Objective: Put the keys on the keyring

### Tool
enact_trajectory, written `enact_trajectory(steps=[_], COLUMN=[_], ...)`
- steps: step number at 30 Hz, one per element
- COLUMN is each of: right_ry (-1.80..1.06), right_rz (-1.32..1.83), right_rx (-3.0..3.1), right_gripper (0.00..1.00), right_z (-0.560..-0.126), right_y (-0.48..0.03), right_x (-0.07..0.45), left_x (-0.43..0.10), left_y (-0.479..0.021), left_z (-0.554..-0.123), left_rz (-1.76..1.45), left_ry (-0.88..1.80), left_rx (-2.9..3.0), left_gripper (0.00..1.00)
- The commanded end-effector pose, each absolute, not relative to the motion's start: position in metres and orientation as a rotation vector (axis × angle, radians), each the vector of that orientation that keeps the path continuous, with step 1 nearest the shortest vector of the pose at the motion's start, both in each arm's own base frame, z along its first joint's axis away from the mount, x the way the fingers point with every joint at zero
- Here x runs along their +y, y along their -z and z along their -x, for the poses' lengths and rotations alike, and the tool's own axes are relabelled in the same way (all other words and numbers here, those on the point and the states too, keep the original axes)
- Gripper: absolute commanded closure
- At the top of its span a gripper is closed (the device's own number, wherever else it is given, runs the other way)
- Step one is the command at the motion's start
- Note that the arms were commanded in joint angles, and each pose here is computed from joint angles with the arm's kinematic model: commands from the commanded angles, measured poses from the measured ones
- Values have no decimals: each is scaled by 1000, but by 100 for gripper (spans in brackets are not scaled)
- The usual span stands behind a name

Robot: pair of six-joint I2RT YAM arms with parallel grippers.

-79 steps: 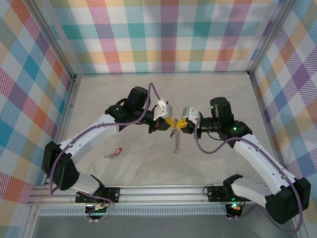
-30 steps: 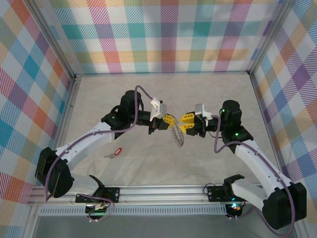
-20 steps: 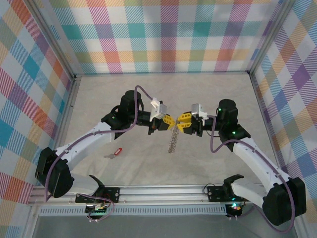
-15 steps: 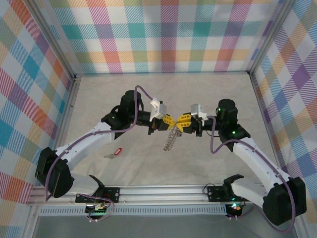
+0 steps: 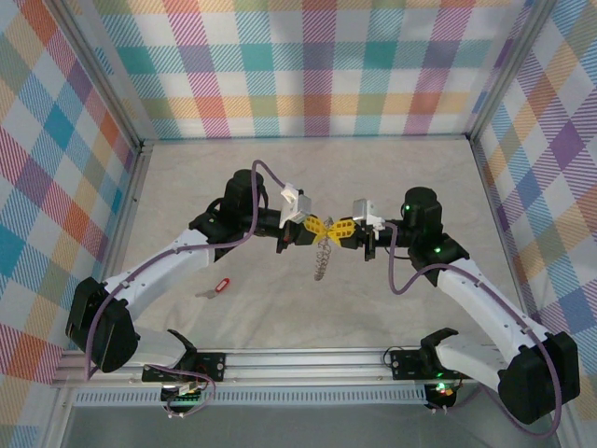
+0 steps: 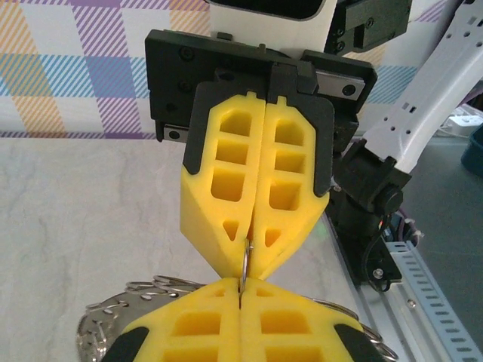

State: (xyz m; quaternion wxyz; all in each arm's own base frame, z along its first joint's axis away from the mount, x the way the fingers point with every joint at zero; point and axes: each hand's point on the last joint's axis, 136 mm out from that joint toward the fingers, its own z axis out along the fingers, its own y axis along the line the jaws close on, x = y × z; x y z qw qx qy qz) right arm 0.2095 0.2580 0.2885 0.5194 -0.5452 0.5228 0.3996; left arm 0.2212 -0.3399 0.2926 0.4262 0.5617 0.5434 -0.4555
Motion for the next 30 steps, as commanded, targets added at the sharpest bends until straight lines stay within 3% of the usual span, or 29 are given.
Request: enact_trajectory(steps=[1,3,7,13,16,19,21,30], right_ry=[-964,-963,-972,-983,-980,-939,-911,-964], right_rz=[1352,1347,1343,1336,1330,1298,1282,1342], right_rx=[1169,1165,1156,1151,1162,1201,1220,1244], right_gripper=[100,100,100,100,100,66,58,52], right_z=[-197,-197,-196,-195,-197,-204,-207,-202], right_y=[-299,-301,-303,-305,-303,-299,-296,-290], right_x=[264,263,263,264,264,261,258,258], left_x=[-340,-340,-339,-339,-340,-338,-333,-280], left_y=[-308,-304,-298,-297,-299,-296,-295,-297], left_z=[-212,-210,-209,-207,-205,-213,-219,-247], left_rz=[-1448,-1476,-1514,-1529,-1536,-1510,-1502,-1421], left_ry=[1088,1058,1036,1043,1072,1033,1006,819], left_rx=[1275,1271,1282,1280,1279,1339,1372,1532], left_gripper=[82,76,76,98,100,100,100,100])
